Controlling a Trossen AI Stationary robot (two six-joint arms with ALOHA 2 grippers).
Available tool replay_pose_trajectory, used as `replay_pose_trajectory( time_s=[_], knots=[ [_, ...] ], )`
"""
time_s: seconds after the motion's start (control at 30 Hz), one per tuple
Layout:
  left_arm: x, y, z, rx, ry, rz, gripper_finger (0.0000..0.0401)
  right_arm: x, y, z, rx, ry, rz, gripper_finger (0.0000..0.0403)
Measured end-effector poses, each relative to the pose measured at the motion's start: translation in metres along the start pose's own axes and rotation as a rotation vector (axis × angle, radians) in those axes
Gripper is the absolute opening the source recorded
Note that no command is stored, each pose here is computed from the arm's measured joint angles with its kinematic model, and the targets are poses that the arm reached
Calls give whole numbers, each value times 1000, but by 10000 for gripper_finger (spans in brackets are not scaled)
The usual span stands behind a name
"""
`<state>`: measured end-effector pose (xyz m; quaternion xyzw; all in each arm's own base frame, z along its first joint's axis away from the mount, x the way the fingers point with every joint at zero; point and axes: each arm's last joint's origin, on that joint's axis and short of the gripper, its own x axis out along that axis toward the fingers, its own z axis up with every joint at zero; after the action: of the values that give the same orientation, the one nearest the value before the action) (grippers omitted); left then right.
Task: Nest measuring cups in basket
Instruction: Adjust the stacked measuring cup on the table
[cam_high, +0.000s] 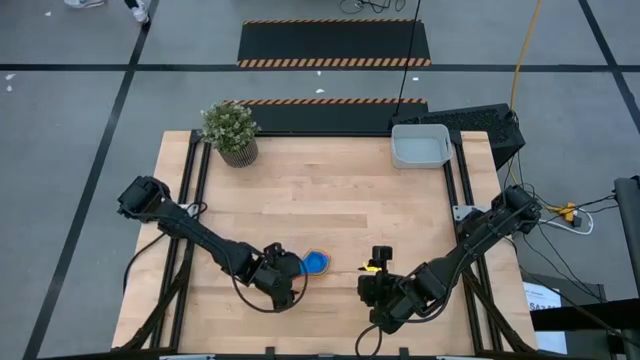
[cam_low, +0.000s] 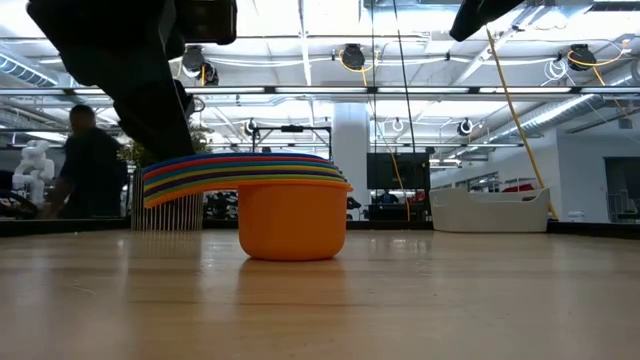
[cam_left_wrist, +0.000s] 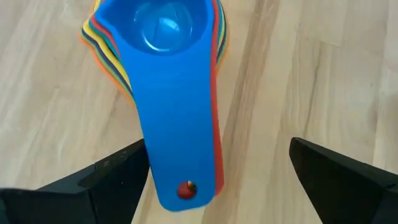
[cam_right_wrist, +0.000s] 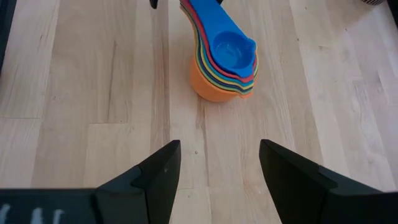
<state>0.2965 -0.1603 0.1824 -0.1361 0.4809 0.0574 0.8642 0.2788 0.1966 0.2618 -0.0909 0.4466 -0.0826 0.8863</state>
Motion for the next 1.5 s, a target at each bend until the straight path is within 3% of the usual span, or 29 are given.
replay_pose_trajectory(
  time_s=[0.37,0.7,1.03,1.23,1.5],
  knots=[
    [-5,-10,-9,-1,-106,89,383,0,0,0,19,0,0,210],
    [-8,-14,-13,-92,-199,151,383,-2,3,0,32,-10,9,210],
    [-5,-9,-8,-82,-195,159,383,-1,2,0,20,-14,7,210],
    [18,-5,-14,-23,-156,211,383,-1,3,1,13,-18,9,210],
    [25,-6,-18,-30,-158,232,371,-1,3,1,6,-19,11,210]
  ],
)
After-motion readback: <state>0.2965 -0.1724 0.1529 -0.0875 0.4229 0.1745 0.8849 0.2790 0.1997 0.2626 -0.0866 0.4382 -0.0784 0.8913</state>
